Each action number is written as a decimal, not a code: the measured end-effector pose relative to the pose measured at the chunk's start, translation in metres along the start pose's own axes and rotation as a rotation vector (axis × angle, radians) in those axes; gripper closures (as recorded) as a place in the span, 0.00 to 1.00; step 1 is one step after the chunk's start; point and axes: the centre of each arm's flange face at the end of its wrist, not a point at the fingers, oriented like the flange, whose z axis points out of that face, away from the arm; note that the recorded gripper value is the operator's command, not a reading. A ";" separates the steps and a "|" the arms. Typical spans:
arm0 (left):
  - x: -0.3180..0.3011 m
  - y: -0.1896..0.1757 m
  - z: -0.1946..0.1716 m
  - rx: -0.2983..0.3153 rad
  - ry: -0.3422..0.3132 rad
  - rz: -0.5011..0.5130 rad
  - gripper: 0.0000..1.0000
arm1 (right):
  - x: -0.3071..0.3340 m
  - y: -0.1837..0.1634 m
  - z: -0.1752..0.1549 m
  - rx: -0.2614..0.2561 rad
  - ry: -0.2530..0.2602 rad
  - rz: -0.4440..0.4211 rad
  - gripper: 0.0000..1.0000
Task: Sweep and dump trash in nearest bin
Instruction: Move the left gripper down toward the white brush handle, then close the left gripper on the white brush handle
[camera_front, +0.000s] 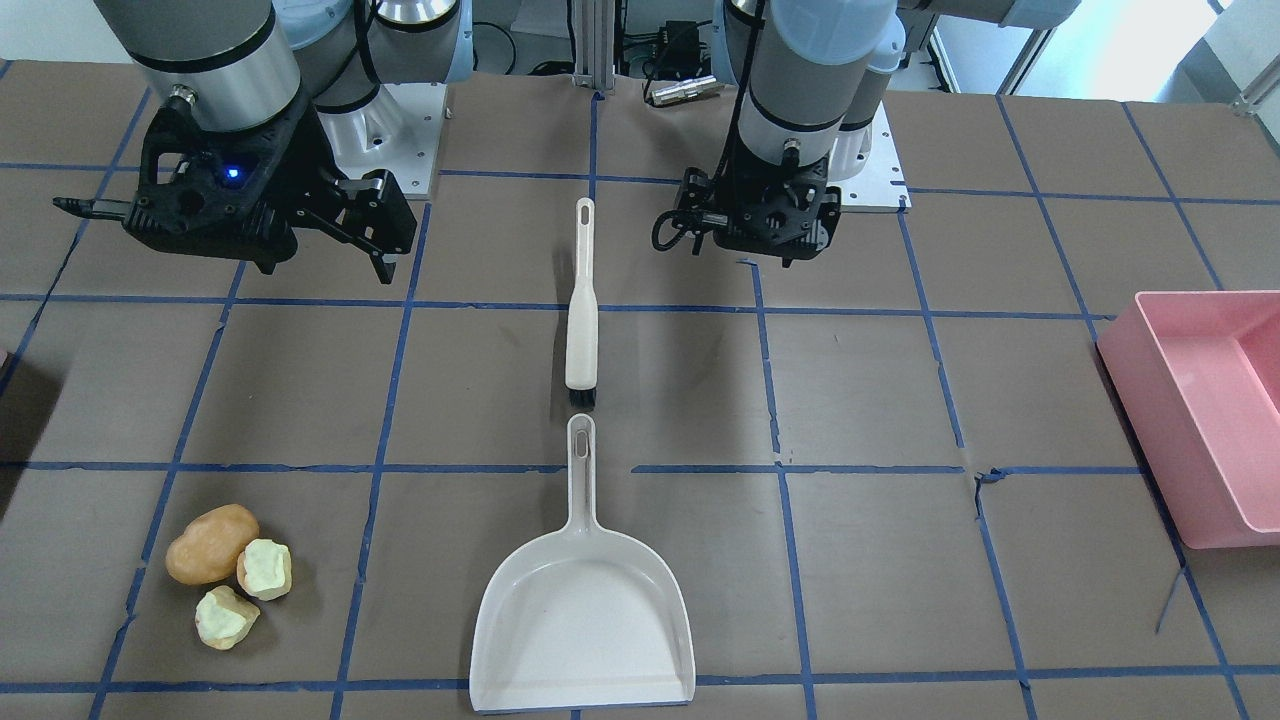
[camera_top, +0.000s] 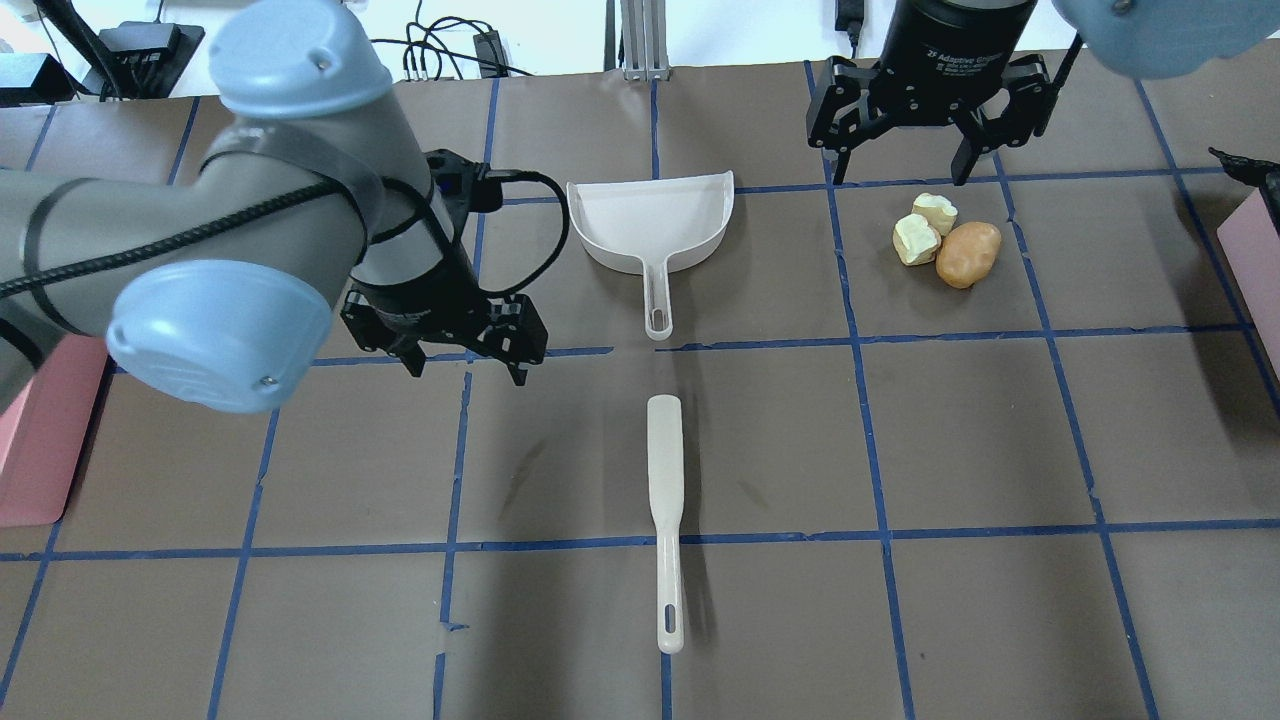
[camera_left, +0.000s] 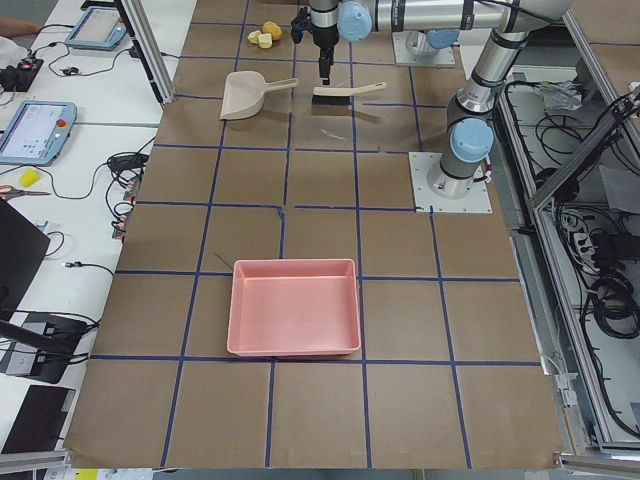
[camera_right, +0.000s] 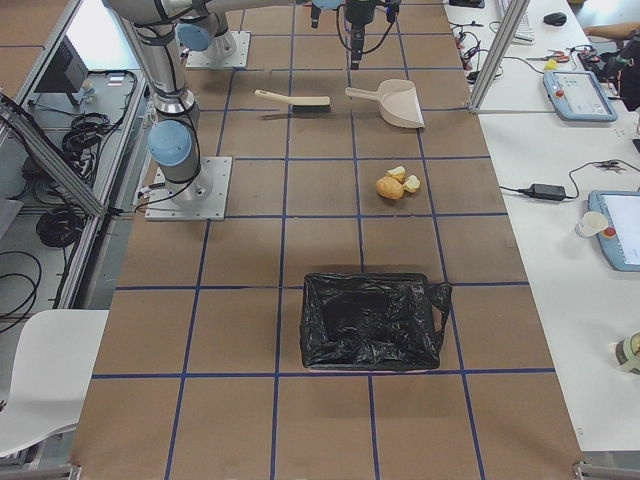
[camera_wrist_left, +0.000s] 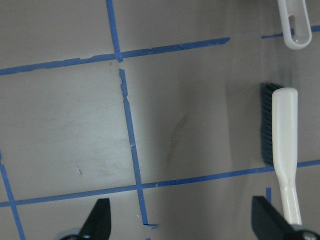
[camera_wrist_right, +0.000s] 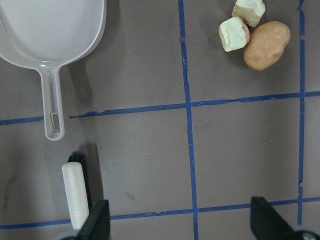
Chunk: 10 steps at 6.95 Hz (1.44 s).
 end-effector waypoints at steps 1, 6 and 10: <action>0.024 0.008 0.023 -0.014 -0.008 0.001 0.00 | 0.000 0.001 0.001 -0.009 0.005 0.000 0.00; 0.127 0.032 0.119 -0.080 -0.040 -0.020 0.00 | 0.001 -0.001 0.001 -0.004 0.002 0.000 0.00; 0.157 0.057 0.157 -0.129 -0.050 0.038 0.02 | 0.002 0.000 0.001 -0.002 0.004 -0.003 0.00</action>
